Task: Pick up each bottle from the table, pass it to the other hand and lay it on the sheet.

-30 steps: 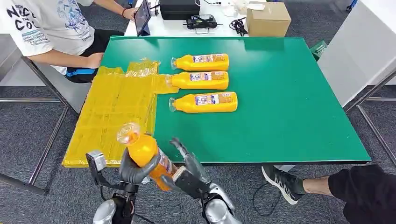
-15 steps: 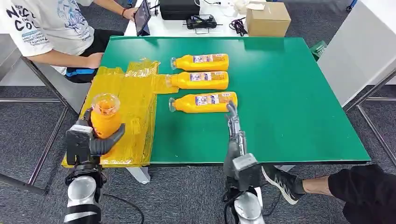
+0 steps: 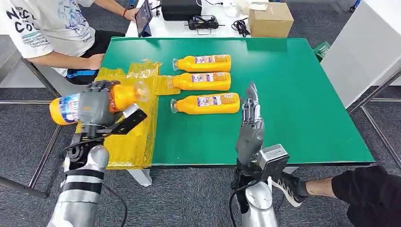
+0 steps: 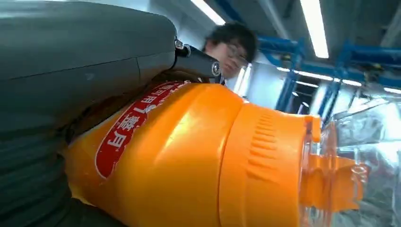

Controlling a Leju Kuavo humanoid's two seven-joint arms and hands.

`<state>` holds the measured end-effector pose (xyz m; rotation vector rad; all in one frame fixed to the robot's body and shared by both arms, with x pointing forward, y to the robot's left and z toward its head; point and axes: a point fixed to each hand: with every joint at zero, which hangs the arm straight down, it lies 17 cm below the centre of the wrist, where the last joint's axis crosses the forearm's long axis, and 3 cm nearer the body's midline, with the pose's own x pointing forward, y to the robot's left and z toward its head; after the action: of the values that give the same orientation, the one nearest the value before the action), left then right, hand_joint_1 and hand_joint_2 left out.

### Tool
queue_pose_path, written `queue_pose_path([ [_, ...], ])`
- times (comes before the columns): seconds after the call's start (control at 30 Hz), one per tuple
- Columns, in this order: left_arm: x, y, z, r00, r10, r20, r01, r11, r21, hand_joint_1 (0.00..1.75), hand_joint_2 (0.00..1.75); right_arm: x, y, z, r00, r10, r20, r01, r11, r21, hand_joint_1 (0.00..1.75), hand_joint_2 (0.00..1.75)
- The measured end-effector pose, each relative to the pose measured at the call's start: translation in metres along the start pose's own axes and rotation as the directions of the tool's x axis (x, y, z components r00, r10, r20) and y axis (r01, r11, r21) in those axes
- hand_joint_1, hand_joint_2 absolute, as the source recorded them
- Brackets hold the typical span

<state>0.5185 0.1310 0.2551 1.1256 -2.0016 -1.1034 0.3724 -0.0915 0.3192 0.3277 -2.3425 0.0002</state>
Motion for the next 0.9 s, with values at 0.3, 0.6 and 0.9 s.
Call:
queue_pose_path([
  [0.3, -0.020, -0.107, 0.040, 0.998, -0.034, 0.055, 0.050, 0.950, -0.309, 1.75, 1.75, -0.017, 0.024, 0.007, 0.997, -0.051, -0.053, 0.054, 0.997, 0.053, 0.00, 0.00],
  [0.6, -0.042, -0.171, 0.101, 0.994, 0.108, -0.034, -0.109, 0.834, -0.540, 1.75, 1.75, -0.036, 0.041, 0.019, 0.991, -0.073, -0.113, 0.084, 0.992, 0.095, 0.00, 0.00],
  [0.9, -0.059, -0.190, 0.129, 0.995, 0.093, -0.047, -0.102, 0.776, -0.622, 1.75, 1.75, -0.055, 0.055, 0.034, 0.980, -0.085, -0.178, 0.109, 0.986, 0.129, 0.00, 0.00],
])
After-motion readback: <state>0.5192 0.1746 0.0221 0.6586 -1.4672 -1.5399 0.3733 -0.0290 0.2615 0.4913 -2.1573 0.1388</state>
